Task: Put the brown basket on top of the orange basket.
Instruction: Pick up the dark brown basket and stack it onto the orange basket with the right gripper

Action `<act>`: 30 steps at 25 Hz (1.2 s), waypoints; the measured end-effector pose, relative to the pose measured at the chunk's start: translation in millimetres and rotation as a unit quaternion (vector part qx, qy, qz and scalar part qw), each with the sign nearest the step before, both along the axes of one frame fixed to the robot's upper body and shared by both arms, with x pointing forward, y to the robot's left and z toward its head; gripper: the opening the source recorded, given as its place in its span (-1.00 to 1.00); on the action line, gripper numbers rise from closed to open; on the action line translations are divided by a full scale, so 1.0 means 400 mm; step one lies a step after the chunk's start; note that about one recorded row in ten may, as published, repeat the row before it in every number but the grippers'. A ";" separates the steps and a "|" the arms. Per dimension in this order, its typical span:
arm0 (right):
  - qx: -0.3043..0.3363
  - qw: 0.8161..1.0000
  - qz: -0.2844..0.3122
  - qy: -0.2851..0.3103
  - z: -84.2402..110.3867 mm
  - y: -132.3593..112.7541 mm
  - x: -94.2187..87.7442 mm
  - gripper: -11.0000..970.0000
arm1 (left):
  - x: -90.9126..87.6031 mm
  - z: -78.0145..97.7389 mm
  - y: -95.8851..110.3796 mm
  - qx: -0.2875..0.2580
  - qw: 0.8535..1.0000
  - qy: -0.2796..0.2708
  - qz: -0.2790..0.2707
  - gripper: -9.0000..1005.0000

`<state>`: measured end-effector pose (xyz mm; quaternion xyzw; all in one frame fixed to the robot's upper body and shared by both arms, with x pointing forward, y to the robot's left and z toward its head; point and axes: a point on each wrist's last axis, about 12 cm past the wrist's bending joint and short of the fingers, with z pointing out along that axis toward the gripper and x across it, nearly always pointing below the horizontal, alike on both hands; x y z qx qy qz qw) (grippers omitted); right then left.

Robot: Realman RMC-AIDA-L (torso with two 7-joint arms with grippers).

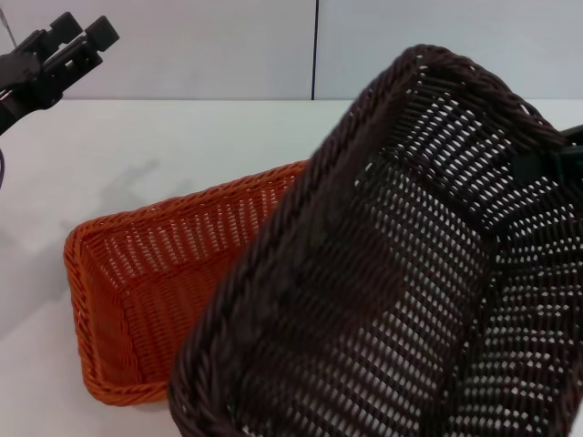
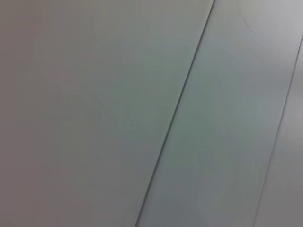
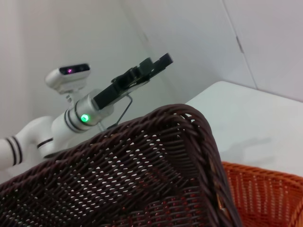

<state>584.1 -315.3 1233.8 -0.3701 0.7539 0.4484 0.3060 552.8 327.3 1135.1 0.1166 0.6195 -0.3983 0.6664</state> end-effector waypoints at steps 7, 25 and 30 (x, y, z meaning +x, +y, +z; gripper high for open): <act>0.012 0.999 -0.037 0.014 -0.025 0.034 0.020 -0.67 | -0.010 0.011 0.056 0.003 0.999 -0.019 0.048 0.65; 0.049 0.988 -0.149 0.008 -0.081 0.073 0.057 -0.66 | -0.029 0.007 0.120 -0.004 0.992 -0.036 0.119 0.65; 0.056 0.983 -0.174 0.011 -0.106 0.094 0.066 -0.66 | -0.032 0.000 0.116 -0.003 0.992 -0.032 0.120 0.65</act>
